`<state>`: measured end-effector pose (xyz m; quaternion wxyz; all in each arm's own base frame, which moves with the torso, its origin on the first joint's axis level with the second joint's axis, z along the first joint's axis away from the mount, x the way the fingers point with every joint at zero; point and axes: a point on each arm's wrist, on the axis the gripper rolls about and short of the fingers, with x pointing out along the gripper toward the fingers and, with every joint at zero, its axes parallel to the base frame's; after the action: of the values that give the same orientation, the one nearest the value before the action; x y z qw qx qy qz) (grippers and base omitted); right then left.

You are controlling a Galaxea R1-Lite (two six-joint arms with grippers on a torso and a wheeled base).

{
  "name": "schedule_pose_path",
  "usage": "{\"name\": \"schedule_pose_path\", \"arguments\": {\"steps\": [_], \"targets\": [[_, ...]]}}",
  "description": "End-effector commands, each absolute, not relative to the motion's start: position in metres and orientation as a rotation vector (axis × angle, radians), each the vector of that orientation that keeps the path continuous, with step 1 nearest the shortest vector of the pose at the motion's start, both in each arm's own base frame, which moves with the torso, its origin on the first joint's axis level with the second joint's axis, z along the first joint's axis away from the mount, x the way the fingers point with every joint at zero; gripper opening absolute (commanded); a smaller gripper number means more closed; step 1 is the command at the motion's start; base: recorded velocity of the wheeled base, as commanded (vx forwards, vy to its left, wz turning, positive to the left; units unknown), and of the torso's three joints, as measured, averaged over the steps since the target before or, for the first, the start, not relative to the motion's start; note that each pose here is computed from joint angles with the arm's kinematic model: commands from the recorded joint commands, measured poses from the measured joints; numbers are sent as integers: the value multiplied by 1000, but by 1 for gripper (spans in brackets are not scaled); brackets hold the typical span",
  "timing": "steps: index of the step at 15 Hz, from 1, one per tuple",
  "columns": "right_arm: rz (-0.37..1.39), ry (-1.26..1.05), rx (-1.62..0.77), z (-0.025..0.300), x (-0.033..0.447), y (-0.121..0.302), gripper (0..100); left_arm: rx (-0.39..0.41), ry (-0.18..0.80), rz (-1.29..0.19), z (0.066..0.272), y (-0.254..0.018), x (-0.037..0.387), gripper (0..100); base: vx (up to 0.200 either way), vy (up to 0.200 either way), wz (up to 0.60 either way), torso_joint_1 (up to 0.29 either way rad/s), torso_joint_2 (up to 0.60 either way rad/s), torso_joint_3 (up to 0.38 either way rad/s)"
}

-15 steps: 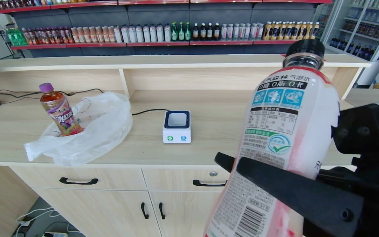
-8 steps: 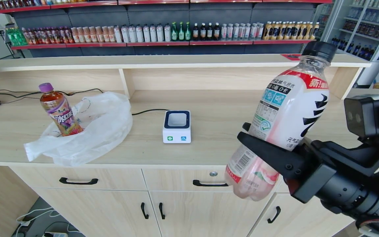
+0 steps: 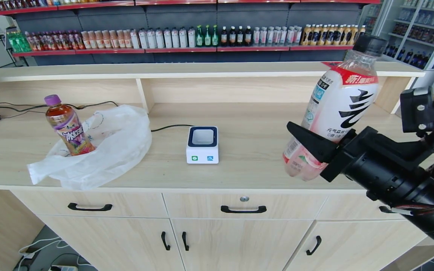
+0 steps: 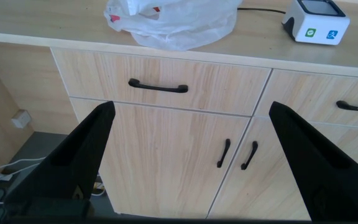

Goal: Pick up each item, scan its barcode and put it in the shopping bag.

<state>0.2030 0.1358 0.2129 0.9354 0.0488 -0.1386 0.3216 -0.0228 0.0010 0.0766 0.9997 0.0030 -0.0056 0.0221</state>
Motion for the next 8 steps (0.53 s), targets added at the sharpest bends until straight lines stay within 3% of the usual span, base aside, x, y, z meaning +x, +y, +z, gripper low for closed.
{"name": "schedule_pose_path", "arguments": {"steps": [1,5,8], "targets": [[457,-318,0,220,207,134,0,6,-12,45,77,1,-23,100,0,0,0,0,0,0],[283,-298,-45,216,203,116,0,7,-12,45,77,1,-23,100,0,0,0,0,0,0],[262,-302,-43,218,203,110,0,10,-12,45,77,1,-23,100,-200,0,0,7,1,6]]}}
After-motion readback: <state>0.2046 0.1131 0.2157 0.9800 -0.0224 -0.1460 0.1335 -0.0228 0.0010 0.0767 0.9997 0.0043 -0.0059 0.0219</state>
